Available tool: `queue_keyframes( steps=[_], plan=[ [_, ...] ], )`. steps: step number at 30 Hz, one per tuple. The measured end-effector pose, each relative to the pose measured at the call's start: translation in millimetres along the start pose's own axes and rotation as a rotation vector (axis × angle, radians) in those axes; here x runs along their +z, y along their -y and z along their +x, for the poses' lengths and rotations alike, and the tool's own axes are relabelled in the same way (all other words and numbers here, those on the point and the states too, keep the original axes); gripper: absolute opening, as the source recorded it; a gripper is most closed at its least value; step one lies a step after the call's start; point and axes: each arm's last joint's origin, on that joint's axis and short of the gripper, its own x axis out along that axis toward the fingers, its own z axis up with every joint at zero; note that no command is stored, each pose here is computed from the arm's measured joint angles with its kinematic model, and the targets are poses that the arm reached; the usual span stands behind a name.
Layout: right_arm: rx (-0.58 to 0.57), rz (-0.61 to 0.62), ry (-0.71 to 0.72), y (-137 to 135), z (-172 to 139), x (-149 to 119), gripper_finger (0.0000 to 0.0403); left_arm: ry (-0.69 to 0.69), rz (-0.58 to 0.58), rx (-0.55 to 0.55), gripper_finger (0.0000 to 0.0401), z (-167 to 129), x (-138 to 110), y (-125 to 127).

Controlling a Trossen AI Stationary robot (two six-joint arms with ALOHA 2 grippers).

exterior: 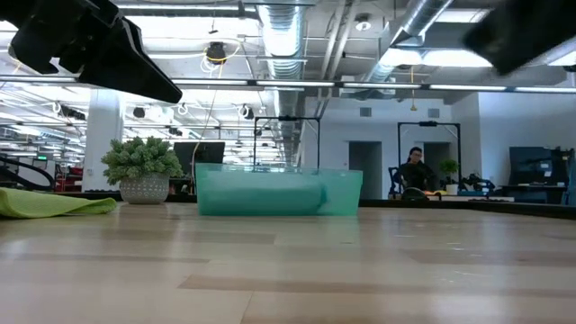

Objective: Fold microfiber towels
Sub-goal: Fold the yellow towel

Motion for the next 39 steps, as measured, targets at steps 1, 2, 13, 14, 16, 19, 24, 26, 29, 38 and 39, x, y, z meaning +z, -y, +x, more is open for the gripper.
queue_keyframes(
  steps=[1,2,13,14,16,19,24,26,29,38,39],
  plan=[
    [0.051,-0.006,-0.029,-6,-5,-5,0.0128,0.000,0.000,0.000,0.0114,0,0,0],
    [0.096,-0.001,-0.051,-11,-8,-8,0.0128,0.000,0.000,0.000,0.0114,0,0,0],
    [0.230,0.082,-0.327,-56,20,-46,0.0128,-0.003,-0.056,0.004,0.0114,1,0,-1],
    [0.246,0.078,-0.382,-60,25,-52,0.0127,-0.003,-0.056,0.004,0.0114,1,0,-1],
    [0.265,0.054,-0.470,-68,34,-62,0.0125,-0.004,-0.058,0.003,0.0114,1,0,-1],
    [0.265,0.013,-0.563,-74,48,-76,0.0119,-0.006,-0.062,-0.001,0.0114,1,0,-1],
    [0.271,-0.057,-0.649,-78,64,-86,0.0100,-0.006,-0.055,0.002,0.0114,2,0,-1],
    [0.263,-0.074,-0.664,-76,68,-88,0.0084,-0.006,-0.053,0.008,0.0114,3,0,-2],
    [0.257,-0.060,-0.662,-74,71,-82,0.0043,-0.008,-0.055,0.014,0.0114,4,1,-3],
    [0.212,-0.140,-0.258,-65,85,-16,0.0012,-0.009,-0.058,0.015,0.0114,5,1,-3],
    [0.187,-0.168,-0.219,-65,84,-10,0.0007,-0.009,-0.058,0.014,0.0114,5,1,-3]
  ],
)
